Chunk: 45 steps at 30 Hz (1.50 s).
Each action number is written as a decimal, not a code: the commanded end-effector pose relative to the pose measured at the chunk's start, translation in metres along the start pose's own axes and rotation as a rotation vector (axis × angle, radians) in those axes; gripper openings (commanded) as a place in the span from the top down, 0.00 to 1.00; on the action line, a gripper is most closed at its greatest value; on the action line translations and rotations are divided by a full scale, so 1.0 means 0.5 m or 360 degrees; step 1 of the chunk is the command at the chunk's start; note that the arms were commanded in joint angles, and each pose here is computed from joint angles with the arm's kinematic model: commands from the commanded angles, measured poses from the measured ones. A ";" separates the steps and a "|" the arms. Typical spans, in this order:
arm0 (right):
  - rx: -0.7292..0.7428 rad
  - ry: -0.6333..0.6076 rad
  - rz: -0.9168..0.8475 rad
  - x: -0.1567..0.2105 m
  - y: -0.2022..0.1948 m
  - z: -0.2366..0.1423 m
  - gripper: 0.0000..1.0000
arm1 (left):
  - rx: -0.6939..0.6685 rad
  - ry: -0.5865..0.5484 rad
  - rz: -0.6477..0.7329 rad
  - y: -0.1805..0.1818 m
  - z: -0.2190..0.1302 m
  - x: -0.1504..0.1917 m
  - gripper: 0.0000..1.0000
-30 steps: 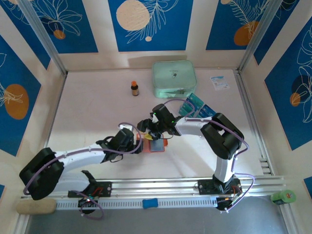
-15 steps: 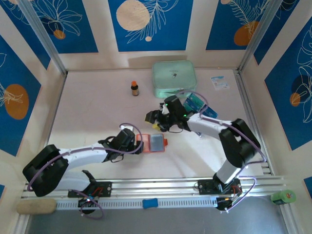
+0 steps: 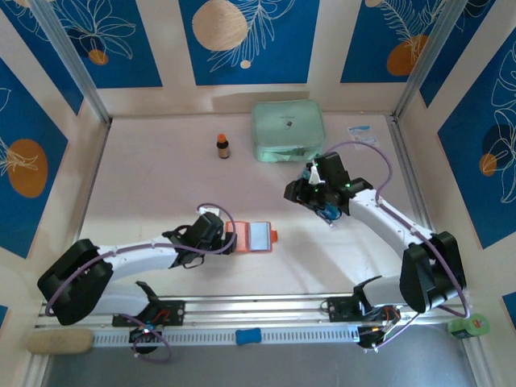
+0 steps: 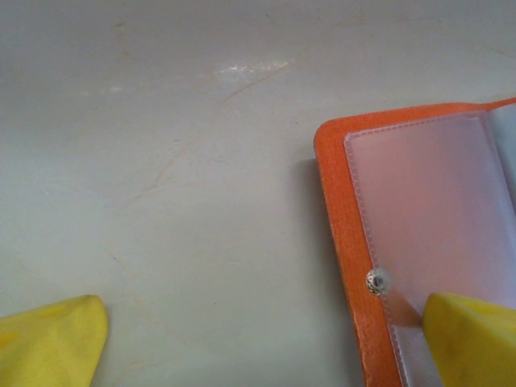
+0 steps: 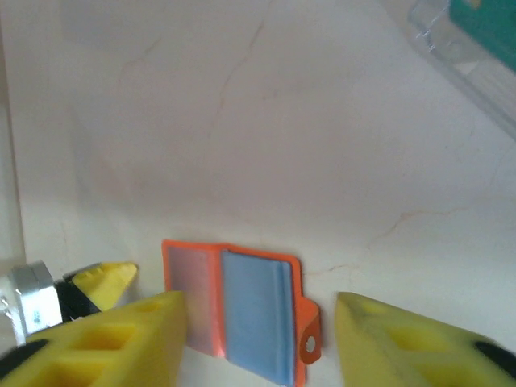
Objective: Put the credit cards into the card holder
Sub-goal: Flip over the card slot on the card holder.
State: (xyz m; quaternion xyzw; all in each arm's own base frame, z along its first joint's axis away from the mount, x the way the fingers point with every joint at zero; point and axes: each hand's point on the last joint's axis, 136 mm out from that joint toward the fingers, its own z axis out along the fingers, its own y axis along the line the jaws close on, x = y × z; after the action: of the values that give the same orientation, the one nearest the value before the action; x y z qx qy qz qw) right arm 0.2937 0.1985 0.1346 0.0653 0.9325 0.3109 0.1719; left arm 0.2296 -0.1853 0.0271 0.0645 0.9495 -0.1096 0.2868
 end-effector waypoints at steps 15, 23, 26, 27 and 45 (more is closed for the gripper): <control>-0.0198 0.0466 -0.0162 0.202 0.151 0.217 1.00 | -0.0037 -0.0034 -0.0002 0.008 -0.008 -0.017 0.00; -0.0112 0.0522 -0.0154 0.228 0.128 0.272 1.00 | -0.0019 -0.0060 -0.0001 0.003 -0.019 -0.028 0.00; -0.0070 0.0532 -0.0138 0.232 0.110 0.284 1.00 | -0.0001 -0.0084 0.0000 -0.004 -0.028 -0.040 0.00; -0.0065 0.0536 -0.0130 0.233 0.106 0.287 1.00 | 0.0006 -0.0095 -0.0004 -0.006 -0.031 -0.046 0.00; -0.0102 0.0545 -0.0063 0.233 0.108 0.286 1.00 | -0.0055 -0.0017 0.0002 0.011 0.002 -0.011 0.00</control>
State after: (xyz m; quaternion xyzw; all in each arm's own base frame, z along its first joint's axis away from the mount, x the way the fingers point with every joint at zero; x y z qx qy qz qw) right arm 0.2369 0.3484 0.0257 -0.0218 0.9408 0.3373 0.0250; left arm 0.2364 -0.1913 0.0389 0.0655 0.9462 -0.1136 0.2959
